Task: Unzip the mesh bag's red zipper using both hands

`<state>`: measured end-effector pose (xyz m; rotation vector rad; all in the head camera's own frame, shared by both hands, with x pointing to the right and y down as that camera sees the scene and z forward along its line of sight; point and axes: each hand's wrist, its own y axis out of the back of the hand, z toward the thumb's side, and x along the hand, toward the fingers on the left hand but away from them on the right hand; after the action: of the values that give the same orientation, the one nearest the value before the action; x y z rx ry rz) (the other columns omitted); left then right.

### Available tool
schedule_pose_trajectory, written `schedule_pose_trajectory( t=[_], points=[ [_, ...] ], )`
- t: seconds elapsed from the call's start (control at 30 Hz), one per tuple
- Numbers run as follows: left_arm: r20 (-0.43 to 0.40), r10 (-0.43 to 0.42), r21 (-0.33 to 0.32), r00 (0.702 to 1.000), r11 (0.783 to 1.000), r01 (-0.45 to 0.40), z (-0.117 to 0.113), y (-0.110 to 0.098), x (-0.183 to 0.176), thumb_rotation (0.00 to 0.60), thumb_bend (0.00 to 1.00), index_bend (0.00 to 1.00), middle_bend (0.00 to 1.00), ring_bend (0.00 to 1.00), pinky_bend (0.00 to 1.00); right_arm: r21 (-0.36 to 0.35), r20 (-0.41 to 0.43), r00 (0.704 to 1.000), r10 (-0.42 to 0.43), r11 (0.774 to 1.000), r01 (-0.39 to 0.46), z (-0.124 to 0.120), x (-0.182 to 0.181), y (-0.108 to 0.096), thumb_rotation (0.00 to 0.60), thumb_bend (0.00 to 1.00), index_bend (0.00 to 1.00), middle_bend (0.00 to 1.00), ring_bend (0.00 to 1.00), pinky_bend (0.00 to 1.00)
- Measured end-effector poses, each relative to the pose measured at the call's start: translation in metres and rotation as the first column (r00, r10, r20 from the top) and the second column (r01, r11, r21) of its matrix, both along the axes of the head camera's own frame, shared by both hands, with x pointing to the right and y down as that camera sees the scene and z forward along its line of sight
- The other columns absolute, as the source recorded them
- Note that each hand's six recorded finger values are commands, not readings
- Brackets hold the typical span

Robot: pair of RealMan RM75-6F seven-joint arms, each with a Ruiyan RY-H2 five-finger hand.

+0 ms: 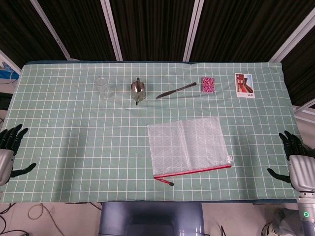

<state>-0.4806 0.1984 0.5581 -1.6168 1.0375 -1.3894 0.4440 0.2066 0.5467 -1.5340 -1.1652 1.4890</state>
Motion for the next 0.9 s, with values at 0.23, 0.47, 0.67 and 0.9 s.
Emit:
schedule_pose_trajectory(
  t=[0.23, 0.47, 0.67, 0.9],
  points=[
    [0.000, 0.000, 0.000, 1.000, 1.000, 0.000, 0.000, 0.000, 0.000, 0.600, 0.00, 0.00, 0.00, 0.00, 0.00, 0.001, -0.002, 1.000, -0.002, 1.000, 0.002, 0.000, 0.000, 0.000, 0.600, 0.01, 0.00, 0.00, 0.00, 0.22],
    [-0.001, -0.001, 0.000, 1.000, 1.000, 0.001, 0.000, 0.001, 0.000, 0.600, 0.00, 0.00, 0.00, 0.00, 0.00, 0.002, 0.003, 1.000, -0.009, 1.000, 0.009, 0.000, -0.002, 0.000, 0.600, 0.01, 0.00, 0.00, 0.00, 0.22],
    [0.004, 0.005, -0.006, 1.000, 1.000, -0.005, 0.003, 0.000, 0.002, 0.600, 0.00, 0.00, 0.00, 0.00, 0.00, 0.024, 0.019, 0.999, -0.040, 0.999, 0.040, -0.004, -0.010, -0.003, 0.600, 0.03, 0.00, 0.01, 0.01, 0.23],
    [0.017, -0.005, -0.016, 1.000, 1.000, 0.005, 0.007, -0.002, 0.002, 0.600, 0.00, 0.00, 0.00, 0.00, 0.00, 0.103, 0.102, 0.989, -0.111, 0.990, 0.101, -0.019, -0.038, -0.020, 0.600, 0.08, 0.04, 0.41, 0.39, 0.45]
  ],
)
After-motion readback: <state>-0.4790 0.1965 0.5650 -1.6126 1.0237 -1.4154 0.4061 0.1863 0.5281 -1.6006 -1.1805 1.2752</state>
